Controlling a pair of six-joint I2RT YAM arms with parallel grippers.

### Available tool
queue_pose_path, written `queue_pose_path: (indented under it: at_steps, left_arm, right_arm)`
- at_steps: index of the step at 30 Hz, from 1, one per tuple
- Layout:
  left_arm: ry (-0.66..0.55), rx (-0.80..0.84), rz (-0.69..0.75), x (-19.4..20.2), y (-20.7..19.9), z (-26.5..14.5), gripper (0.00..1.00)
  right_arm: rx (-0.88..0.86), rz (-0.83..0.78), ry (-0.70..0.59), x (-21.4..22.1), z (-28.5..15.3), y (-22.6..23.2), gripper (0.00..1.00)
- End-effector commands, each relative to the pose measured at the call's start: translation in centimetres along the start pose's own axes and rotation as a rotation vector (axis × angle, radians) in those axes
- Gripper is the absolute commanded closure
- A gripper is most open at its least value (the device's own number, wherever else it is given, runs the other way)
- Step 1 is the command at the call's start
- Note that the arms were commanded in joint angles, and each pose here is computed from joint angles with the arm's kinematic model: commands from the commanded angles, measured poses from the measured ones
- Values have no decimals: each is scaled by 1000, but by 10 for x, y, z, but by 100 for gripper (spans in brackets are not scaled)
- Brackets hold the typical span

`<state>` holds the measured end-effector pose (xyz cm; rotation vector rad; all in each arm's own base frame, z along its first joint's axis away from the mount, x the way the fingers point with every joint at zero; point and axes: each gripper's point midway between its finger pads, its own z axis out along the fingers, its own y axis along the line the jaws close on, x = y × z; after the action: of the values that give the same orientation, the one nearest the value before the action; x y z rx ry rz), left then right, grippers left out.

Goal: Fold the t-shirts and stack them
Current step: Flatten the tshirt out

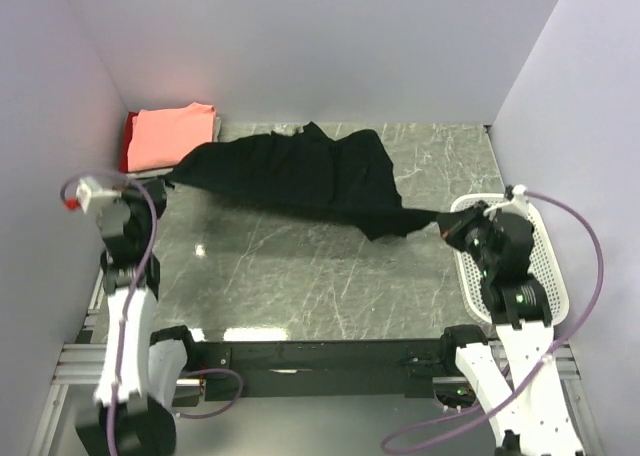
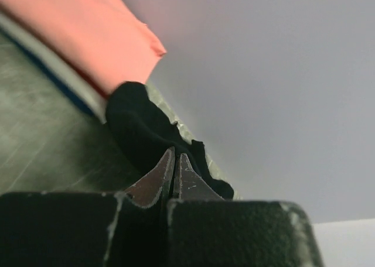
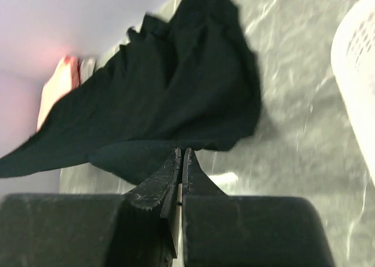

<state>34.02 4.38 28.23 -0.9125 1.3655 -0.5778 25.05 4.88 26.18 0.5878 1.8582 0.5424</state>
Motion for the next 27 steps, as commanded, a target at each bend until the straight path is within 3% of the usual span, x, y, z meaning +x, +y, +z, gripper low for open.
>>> queue_pose_path:
  at_steps: [1,5,8,15,19,22,23,24,26,27]
  left_arm:
    - [-99,-107,-37,-6,35,-28,100]
    - [-96,-186,-2,13,75,-52,99]
    - [-62,-238,12,27,97,-52,99]
    - [-8,-308,3,44,119,-38,99]
    - [-11,-303,-9,46,121,-38,99]
    - [-9,-300,-5,47,121,-38,99]
    - [-7,-296,-2,46,119,-38,100]
    - [-8,-297,0,45,118,-38,99]
    - [-7,-288,-4,46,117,-37,99]
    - [-9,-284,-9,45,116,-37,99]
  right_arm:
    - [-47,-9,95,30,-12,-4,100]
    - [-79,-5,271,94,0,-16,100]
    - [-25,-15,335,129,17,-20,100]
    - [36,-145,542,232,37,-5,100]
    - [66,-257,631,263,42,6,100]
    - [89,-301,609,256,48,9,73]
    - [100,-293,581,246,52,10,61]
    - [104,-300,553,235,55,10,42]
    - [123,-241,487,199,66,9,31]
    - [120,-236,475,189,71,8,31]
